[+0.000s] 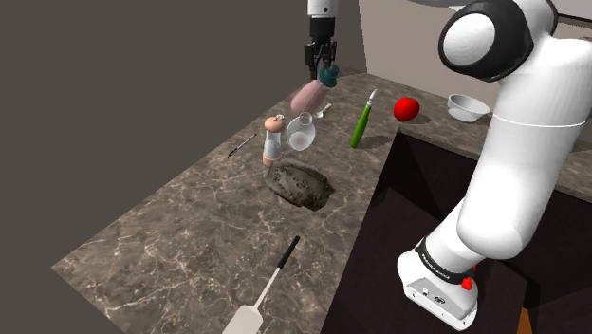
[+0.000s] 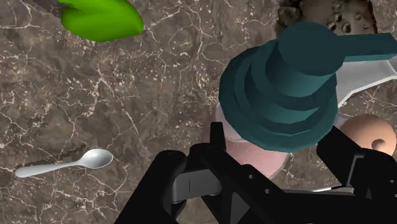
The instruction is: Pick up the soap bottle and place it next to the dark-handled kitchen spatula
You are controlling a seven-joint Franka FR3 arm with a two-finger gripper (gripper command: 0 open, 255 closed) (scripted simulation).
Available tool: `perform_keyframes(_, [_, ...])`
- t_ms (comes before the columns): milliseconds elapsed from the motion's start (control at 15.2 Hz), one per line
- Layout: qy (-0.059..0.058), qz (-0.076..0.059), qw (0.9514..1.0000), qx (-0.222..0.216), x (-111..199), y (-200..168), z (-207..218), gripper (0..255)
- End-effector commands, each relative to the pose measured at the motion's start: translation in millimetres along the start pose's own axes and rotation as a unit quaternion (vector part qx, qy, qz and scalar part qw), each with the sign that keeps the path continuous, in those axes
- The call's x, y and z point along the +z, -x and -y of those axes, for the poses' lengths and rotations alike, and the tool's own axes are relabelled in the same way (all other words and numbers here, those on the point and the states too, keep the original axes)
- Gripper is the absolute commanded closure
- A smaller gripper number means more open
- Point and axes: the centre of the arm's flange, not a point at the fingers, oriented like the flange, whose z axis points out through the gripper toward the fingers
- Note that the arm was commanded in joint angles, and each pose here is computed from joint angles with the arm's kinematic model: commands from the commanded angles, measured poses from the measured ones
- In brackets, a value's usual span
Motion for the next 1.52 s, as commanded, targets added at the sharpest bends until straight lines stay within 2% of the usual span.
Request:
perform_keyframes(0, [0.000,0.000,1.0000,0.000,-3.6,9.4,25.6,255])
perform_keyframes(1452, [0.000,0.000,1.0000,0.000,-62.9,98.8,295.4,255])
